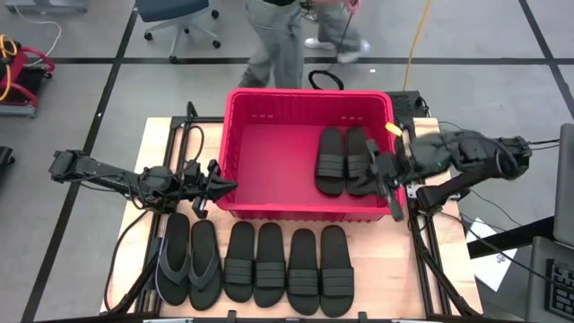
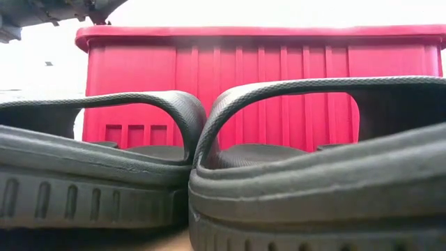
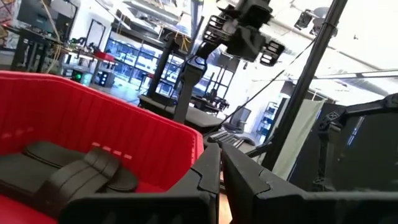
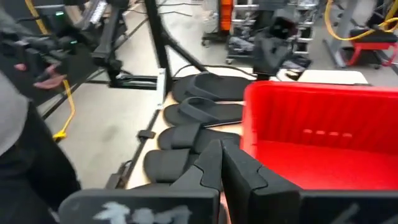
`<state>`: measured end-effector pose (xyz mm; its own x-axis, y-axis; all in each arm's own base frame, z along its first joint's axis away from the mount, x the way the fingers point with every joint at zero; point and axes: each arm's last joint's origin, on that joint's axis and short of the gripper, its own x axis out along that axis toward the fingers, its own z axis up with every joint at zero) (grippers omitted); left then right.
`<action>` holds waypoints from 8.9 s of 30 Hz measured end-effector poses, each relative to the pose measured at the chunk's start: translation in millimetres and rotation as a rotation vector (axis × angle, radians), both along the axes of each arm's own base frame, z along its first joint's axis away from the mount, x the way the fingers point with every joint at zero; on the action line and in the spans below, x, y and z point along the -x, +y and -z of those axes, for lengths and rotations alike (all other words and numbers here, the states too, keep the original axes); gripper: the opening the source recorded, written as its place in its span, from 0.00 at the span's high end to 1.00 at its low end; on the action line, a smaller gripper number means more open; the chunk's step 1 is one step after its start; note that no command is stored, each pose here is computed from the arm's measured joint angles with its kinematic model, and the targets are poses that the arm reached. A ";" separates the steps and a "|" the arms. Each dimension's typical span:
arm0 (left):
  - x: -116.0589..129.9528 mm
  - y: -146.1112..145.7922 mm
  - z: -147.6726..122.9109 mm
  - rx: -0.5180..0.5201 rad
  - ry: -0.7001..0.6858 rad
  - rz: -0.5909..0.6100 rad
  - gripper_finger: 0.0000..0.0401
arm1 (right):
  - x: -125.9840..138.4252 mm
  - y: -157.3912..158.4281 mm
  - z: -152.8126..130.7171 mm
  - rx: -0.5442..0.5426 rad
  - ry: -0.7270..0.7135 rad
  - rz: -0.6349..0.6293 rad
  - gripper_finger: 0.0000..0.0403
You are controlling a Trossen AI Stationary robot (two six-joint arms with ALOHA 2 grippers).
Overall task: Pick and place slides into bin
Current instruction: Put the black slide into the red bin
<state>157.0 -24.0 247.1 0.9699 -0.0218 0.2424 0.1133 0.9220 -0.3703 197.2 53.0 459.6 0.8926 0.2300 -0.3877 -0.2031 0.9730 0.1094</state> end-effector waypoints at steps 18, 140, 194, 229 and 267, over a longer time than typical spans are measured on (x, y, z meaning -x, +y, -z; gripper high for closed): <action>2.7 3.5 -8.7 -0.012 -0.083 -0.117 0.95 | 18.5 59.8 112.3 -0.059 0.650 -0.444 1.00; 6.1 3.0 -13.8 0.368 -0.140 0.042 0.95 | -76.1 -144.6 48.7 0.088 -0.056 0.071 0.98; 7.1 -4.2 -4.8 0.348 0.015 0.289 0.95 | -134.7 -272.7 280.6 -0.231 0.528 -0.119 0.98; 6.9 -3.7 -4.7 0.339 0.011 0.268 0.95 | -130.7 -259.3 278.0 -0.071 0.646 -0.191 0.78; 6.4 -3.0 -3.7 0.310 0.016 0.231 0.95 | -218.9 -203.3 222.6 0.144 0.399 -0.089 0.99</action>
<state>150.6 -27.0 250.8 0.9516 -0.1684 0.2571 0.2972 0.7168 -0.6308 416.1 -150.4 237.1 0.6457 0.2175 -0.7320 -0.2559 0.9648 0.0610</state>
